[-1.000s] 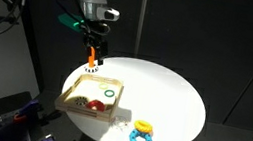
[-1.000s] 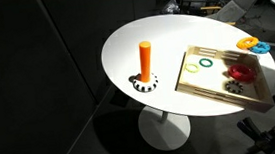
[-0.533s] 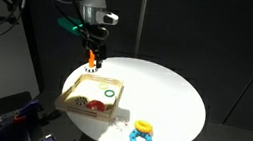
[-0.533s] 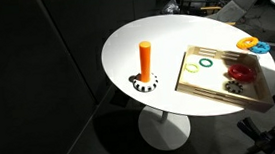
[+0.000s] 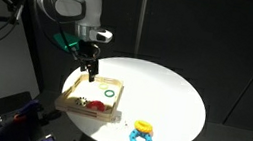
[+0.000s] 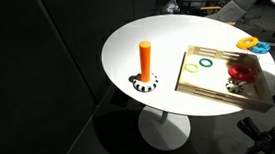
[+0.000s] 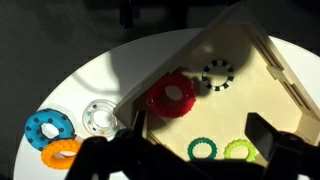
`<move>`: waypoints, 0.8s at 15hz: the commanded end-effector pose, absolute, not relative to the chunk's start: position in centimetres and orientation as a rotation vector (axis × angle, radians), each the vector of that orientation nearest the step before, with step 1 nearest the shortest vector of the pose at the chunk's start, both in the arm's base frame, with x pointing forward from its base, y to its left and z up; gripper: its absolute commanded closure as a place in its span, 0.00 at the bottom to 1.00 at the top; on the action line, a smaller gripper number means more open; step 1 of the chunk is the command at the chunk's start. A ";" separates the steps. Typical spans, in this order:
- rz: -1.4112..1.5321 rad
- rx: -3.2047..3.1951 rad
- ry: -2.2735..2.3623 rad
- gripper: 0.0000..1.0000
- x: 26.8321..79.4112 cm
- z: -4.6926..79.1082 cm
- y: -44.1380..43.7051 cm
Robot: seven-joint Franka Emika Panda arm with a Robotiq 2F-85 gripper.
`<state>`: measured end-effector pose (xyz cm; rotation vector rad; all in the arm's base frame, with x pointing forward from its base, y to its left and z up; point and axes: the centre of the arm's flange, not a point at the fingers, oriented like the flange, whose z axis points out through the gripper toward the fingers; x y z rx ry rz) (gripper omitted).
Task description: Move the red ring from the tray to the table
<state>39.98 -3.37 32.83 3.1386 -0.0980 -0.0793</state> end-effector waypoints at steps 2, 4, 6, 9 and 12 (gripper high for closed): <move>-0.003 3.112 -0.161 0.00 38.9 29.2 -2.9; 0.020 3.114 -0.183 0.00 38.8 27.7 -3.2; 0.043 3.109 -0.206 0.00 38.7 26.2 -3.6; 0.034 3.116 -0.236 0.00 38.9 23.9 -4.6; 0.020 3.122 -0.263 0.00 39.1 22.5 -5.4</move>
